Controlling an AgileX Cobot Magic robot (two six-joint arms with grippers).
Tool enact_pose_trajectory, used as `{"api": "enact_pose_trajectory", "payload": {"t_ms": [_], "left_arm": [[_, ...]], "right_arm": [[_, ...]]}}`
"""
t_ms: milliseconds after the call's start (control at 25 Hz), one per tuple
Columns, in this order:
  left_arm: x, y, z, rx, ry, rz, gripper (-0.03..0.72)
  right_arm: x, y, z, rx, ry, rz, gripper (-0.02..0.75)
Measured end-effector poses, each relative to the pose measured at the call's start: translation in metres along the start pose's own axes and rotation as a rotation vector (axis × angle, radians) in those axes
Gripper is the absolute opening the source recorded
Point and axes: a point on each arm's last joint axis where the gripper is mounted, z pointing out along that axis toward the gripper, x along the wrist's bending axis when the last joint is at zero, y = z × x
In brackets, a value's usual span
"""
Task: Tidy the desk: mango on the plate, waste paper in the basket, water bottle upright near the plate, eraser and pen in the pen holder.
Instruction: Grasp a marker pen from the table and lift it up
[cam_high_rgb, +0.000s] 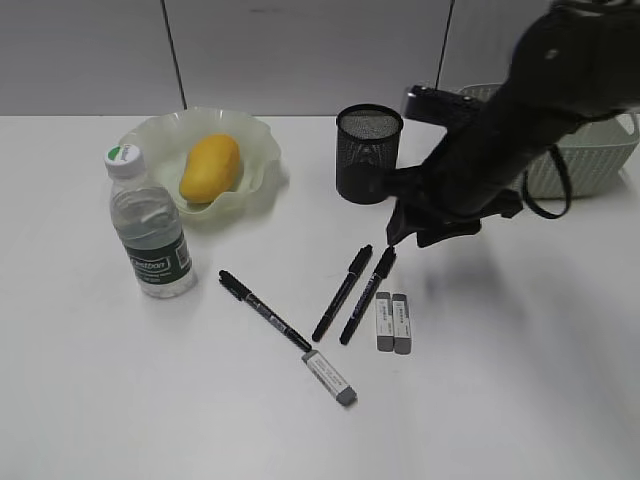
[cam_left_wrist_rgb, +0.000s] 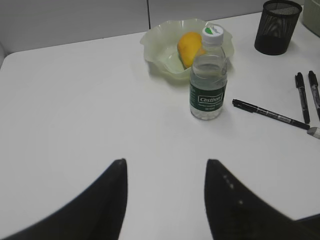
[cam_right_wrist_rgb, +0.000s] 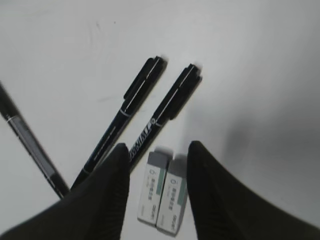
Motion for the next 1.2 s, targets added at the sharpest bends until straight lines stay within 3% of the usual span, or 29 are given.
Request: {"api": "enact_pose_trajectory", "payload": {"t_ms": [280, 640, 840, 960, 1080, 1200], "left_arm": [[0.0, 0.0, 0.0, 0.0, 0.0, 0.0, 0.373], [0.0, 0.0, 0.0, 0.0, 0.0, 0.0, 0.373], [0.0, 0.0, 0.0, 0.0, 0.0, 0.0, 0.373], [0.0, 0.0, 0.0, 0.0, 0.0, 0.0, 0.373], [0.0, 0.0, 0.0, 0.0, 0.0, 0.0, 0.373], [0.0, 0.0, 0.0, 0.0, 0.0, 0.0, 0.373]], "right_arm": [[0.014, 0.021, 0.048, 0.124, -0.136, 0.108, 0.319], [0.016, 0.026, 0.075, 0.175, -0.236, 0.167, 0.314], [0.014, 0.024, 0.082, 0.183, -0.244, 0.179, 0.308], [0.015, 0.025, 0.084, 0.18, -0.232, 0.19, 0.262], [0.016, 0.025, 0.085, 0.181, -0.22, 0.205, 0.151], [0.016, 0.025, 0.086, 0.177, -0.216, 0.207, 0.14]]}}
